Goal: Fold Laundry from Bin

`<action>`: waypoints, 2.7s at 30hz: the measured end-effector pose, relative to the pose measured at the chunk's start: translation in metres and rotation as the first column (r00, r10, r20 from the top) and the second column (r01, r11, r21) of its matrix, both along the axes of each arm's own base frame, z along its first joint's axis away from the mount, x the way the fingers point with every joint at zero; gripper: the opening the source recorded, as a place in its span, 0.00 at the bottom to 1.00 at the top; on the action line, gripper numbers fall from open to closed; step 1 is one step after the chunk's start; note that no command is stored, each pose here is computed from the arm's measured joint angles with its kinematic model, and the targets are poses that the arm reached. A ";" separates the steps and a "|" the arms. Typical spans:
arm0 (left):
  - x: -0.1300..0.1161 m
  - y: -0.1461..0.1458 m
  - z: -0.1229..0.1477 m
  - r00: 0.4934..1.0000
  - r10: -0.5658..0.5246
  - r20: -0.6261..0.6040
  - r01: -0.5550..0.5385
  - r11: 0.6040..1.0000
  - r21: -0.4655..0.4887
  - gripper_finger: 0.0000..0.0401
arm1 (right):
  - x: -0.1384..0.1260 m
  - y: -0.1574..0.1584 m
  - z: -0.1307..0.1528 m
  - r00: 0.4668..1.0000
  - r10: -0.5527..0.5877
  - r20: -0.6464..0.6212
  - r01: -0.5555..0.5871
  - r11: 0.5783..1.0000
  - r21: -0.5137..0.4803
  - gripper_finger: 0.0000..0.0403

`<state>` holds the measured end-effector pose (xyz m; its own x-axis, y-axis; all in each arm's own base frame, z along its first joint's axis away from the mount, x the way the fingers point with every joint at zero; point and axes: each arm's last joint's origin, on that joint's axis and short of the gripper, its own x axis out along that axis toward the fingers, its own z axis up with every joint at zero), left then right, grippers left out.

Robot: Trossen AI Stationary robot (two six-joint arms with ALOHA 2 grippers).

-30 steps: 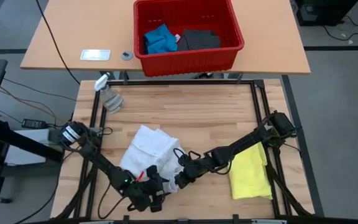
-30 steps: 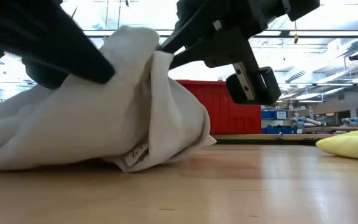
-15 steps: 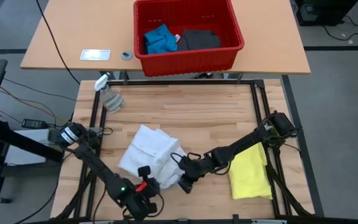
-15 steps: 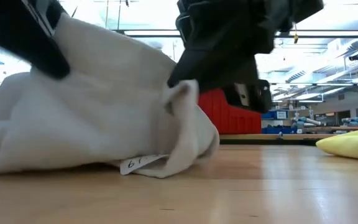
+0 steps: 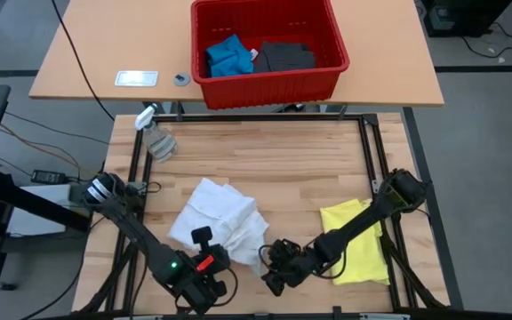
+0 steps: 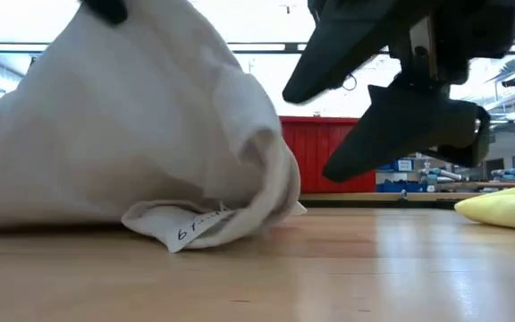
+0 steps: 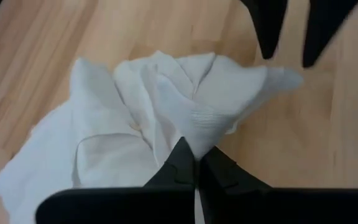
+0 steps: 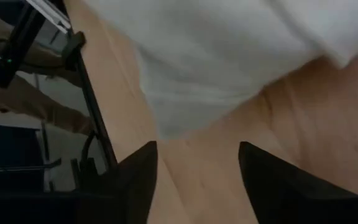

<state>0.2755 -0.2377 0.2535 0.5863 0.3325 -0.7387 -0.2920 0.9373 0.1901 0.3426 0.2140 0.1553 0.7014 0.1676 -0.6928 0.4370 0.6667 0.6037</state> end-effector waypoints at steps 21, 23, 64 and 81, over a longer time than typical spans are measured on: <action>0.002 0.049 0.041 0.998 0.061 -0.017 -0.062 0.997 -0.037 0.00 | 0.030 -0.012 -0.035 0.906 -0.389 0.166 0.412 0.900 -0.140 0.53; -0.001 0.051 0.044 0.998 0.065 -0.016 -0.066 0.997 -0.040 0.00 | 0.030 -0.017 -0.035 0.892 -0.413 0.181 0.443 0.880 -0.174 0.45; 0.024 -0.011 -0.004 0.993 0.066 -0.093 -0.105 0.847 -0.521 0.24 | 0.015 -0.050 0.040 0.656 0.279 -0.702 -0.512 0.847 -0.143 0.35; -0.023 0.049 0.003 0.959 0.171 -0.227 -0.247 0.895 -0.371 0.34 | 0.038 -0.021 0.071 0.970 0.033 -0.242 -0.090 0.970 -0.228 0.39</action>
